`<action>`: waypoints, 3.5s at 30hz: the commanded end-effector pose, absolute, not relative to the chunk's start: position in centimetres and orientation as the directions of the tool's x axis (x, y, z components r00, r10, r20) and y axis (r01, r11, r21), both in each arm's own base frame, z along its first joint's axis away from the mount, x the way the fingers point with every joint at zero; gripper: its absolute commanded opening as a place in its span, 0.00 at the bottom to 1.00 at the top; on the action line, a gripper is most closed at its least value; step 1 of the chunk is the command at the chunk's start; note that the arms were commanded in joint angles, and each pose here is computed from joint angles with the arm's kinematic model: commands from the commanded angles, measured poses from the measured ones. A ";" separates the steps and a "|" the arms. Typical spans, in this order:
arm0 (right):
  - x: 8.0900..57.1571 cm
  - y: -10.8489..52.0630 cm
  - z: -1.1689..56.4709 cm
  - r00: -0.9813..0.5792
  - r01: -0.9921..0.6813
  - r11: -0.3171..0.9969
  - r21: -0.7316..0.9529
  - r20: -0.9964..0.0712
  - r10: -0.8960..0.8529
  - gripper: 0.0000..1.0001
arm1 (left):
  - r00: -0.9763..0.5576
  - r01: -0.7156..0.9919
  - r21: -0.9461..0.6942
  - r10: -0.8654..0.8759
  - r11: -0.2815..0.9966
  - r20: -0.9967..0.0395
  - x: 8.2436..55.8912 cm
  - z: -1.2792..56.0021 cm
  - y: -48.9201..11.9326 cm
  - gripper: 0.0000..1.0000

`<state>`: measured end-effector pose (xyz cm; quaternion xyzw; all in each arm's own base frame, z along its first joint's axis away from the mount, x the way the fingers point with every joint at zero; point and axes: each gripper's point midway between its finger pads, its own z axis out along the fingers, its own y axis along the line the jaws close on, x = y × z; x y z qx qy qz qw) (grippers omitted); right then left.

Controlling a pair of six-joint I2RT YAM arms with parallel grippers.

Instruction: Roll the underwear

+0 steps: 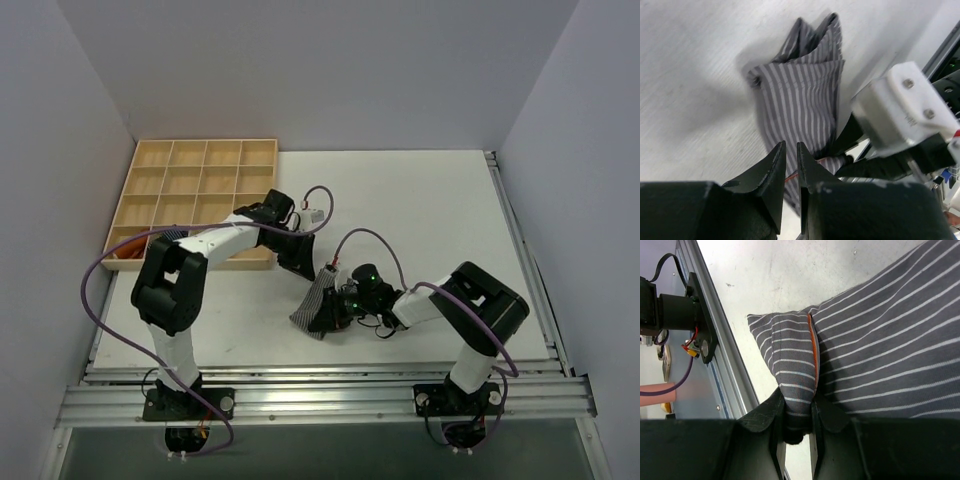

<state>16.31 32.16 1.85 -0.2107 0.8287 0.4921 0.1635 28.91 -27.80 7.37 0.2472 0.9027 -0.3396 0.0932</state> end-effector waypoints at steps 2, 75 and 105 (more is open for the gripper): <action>15.2 30.8 0.2 -0.878 -0.474 0.494 0.729 -0.434 -0.202 0.00 | -0.853 0.522 -0.630 0.352 0.574 -0.386 29.2 7.6 -31.9 0.23; 12.4 28.7 -1.8 -0.941 -0.310 0.563 0.766 -0.330 -0.069 0.00 | -0.795 0.603 -0.583 0.472 0.545 -0.381 24.9 12.0 -25.8 0.53; 12.4 29.1 -1.9 -0.944 -0.313 0.554 0.772 -0.316 -0.092 0.00 | -0.759 0.559 -0.671 0.627 0.487 -0.178 17.5 4.4 -28.9 0.39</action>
